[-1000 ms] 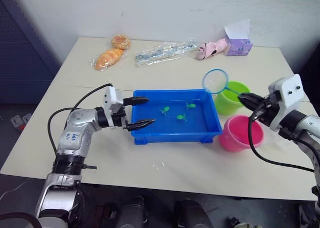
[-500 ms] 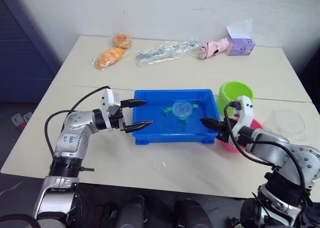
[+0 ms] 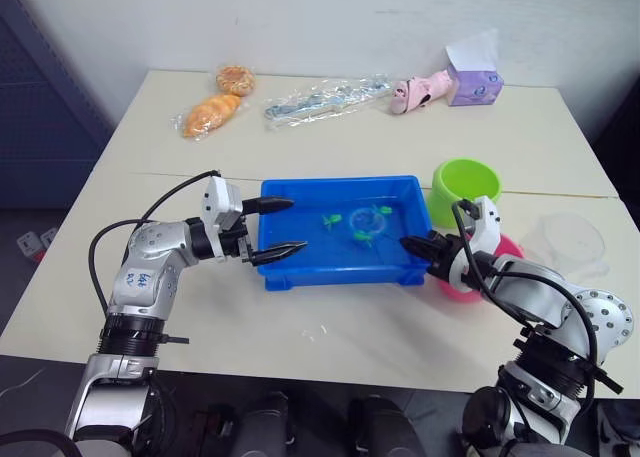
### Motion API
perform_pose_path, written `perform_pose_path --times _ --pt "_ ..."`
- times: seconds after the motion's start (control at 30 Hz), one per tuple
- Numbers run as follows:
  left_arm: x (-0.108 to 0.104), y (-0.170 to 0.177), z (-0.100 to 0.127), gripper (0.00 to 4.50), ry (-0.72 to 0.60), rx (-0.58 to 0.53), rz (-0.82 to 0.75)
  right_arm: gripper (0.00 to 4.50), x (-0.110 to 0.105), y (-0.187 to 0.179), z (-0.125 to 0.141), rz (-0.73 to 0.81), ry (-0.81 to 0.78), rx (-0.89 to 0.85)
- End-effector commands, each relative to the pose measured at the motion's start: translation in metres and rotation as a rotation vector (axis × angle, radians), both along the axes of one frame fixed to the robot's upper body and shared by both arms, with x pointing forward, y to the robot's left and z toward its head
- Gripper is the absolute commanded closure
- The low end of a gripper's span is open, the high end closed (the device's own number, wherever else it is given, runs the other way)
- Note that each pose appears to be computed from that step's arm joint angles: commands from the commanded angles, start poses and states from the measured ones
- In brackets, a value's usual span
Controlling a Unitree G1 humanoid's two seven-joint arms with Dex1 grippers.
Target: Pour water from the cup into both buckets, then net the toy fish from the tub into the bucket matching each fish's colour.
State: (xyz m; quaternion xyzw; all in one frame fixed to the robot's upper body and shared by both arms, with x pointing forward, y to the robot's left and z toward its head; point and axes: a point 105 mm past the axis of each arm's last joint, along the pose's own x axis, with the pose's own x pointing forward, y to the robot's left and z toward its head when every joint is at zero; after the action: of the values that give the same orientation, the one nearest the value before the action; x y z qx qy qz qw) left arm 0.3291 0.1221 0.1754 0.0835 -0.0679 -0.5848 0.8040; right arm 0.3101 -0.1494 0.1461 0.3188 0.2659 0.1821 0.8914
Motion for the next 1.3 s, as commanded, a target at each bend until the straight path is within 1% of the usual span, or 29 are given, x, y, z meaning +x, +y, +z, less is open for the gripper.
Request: perform_pose_path --times 0.03,0.17,0.27,0.43,0.63,0.83,0.9,1.03,1.1,1.17,1.2,1.3 --pt "-0.004 -0.002 0.006 0.04 -0.034 -0.002 -0.01 4.5 -0.006 0.0 0.007 -0.02 0.025 0.043" --pt "-0.004 -0.003 0.006 0.04 -0.034 -0.001 -0.013 4.5 -0.012 0.001 0.01 -0.027 0.08 0.066" --pt "-0.002 -0.003 0.006 0.04 -0.034 0.0 -0.014 4.5 -0.012 0.0 0.01 -0.053 0.094 0.056" --pt "-0.002 -0.005 0.007 0.04 -0.034 -0.003 -0.017 4.5 -0.005 -0.009 0.012 -0.126 0.111 0.036" --pt "-0.002 -0.007 0.006 0.04 -0.033 -0.004 -0.022 4.5 0.007 -0.008 0.014 -0.159 0.113 0.012" --pt "-0.002 -0.008 0.006 0.04 -0.032 -0.006 -0.023 4.5 0.019 -0.004 0.019 -0.17 0.075 -0.001" --pt "-0.002 -0.008 0.006 0.04 -0.031 -0.008 -0.021 4.5 0.024 -0.005 0.02 -0.17 0.041 -0.032" --pt "-0.002 -0.008 0.006 0.04 -0.03 -0.007 -0.02 4.5 0.029 -0.006 0.014 -0.174 0.015 -0.069" --pt "-0.002 -0.008 0.006 0.04 -0.031 -0.006 -0.019 4.5 0.029 -0.005 0.012 -0.165 0.014 -0.072" --pt "-0.002 -0.007 0.006 0.04 -0.032 -0.005 -0.018 4.5 0.028 -0.002 0.01 -0.16 0.031 -0.037" --pt "-0.002 -0.007 0.006 0.04 -0.032 -0.005 -0.018 4.5 0.026 0.002 0.011 -0.147 0.044 -0.002" --pt "-0.002 -0.006 0.006 0.04 -0.034 -0.003 -0.016 4.5 0.017 0.014 0.012 -0.075 0.078 0.032"
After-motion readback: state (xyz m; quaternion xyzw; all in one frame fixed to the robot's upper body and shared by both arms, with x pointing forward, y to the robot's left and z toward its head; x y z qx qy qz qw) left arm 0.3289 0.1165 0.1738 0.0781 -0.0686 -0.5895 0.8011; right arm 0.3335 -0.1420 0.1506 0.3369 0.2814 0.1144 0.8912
